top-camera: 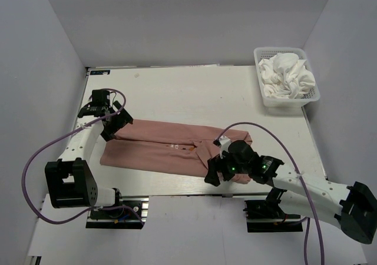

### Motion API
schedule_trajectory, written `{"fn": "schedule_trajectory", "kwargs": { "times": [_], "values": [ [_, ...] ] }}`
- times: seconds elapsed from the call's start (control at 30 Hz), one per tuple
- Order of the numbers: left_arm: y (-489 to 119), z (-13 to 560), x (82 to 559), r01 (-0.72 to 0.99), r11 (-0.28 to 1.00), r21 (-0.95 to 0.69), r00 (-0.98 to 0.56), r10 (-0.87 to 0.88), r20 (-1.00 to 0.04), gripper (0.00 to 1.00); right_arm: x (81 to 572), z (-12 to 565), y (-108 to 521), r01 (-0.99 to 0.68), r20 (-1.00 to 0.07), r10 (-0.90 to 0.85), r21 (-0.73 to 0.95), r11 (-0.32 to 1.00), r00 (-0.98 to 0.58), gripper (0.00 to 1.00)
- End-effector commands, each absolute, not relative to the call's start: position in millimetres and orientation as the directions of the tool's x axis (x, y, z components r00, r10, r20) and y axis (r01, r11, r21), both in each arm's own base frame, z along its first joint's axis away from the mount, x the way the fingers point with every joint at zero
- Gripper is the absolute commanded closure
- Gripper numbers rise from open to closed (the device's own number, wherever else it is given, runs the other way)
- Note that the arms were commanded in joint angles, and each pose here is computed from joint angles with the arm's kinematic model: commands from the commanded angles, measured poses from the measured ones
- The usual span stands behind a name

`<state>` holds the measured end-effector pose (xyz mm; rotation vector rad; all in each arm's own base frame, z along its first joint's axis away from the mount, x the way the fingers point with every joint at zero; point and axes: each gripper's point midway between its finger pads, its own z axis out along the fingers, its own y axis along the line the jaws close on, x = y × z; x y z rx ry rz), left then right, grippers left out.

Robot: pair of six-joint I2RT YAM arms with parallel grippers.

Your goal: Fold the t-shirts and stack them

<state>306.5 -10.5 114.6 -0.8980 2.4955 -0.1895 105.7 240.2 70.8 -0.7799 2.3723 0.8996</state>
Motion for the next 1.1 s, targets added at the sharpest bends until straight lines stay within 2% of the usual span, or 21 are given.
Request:
{"fn": "schedule_trajectory", "kwargs": {
  "times": [0.0,0.1,0.27,0.3,0.33,0.4,0.43,0.6,0.63,0.77,0.87,1.07],
  "values": [
    [-13,127,313,-0.539,0.782,-0.311,-0.662,-0.623,-0.418,0.00,125,107,249,-0.674,-0.691,-0.277,0.402,0.620,-0.667,0.10],
    [-13,127,313,-0.539,0.782,-0.311,-0.662,-0.623,-0.418,0.00,131,115,257,-0.684,-0.711,-0.265,0.398,0.612,-0.651,0.10],
    [-15,124,311,-0.537,0.782,-0.315,-0.669,-0.623,-0.405,0.00,182,110,270,-0.624,-0.763,-0.218,0.290,0.726,-0.608,0.10],
    [-16,124,311,-0.533,0.782,-0.322,-0.672,-0.623,-0.401,0.00,195,124,277,-0.608,-0.784,-0.185,0.285,0.741,-0.592,0.10],
    [-16,124,311,-0.533,0.782,-0.322,-0.672,-0.623,-0.400,0.00,201,105,281,-0.603,-0.762,-0.229,0.252,0.757,-0.605,0.10],
    [-16,124,311,-0.533,0.782,-0.322,-0.672,-0.623,-0.400,0.00,216,113,290,-0.594,-0.773,-0.233,0.221,0.773,-0.591,0.10],
    [-16,124,311,-0.533,0.782,-0.322,-0.672,-0.623,-0.400,0.00,218,91,292,-0.599,-0.735,-0.292,0.190,0.778,-0.612,0.10],
    [-13,123,309,-0.535,0.788,-0.305,-0.671,-0.616,-0.413,0.00,205,81,326,-0.684,-0.696,-0.350,0.278,0.674,-0.627,0.10],
    [-13,123,309,-0.535,0.788,-0.305,-0.671,-0.616,-0.413,0.00,200,64,327,-0.683,-0.657,-0.379,0.291,0.670,-0.652,0.10],
    [-13,120,309,-0.538,0.788,-0.301,-0.675,-0.616,-0.406,0.00,195,45,328,-0.686,-0.615,-0.415,0.302,0.662,-0.671,0.10],
    [-13,119,307,-0.540,0.788,-0.296,-0.679,-0.616,-0.400,0.00,195,45,336,-0.716,-0.627,-0.433,0.307,0.627,-0.648,0.10],
    [-13,119,307,-0.540,0.788,-0.296,-0.679,-0.616,-0.400,0.00,161,64,364,-0.786,-0.629,-0.474,0.453,0.421,-0.617,0.10]
  ]
}}
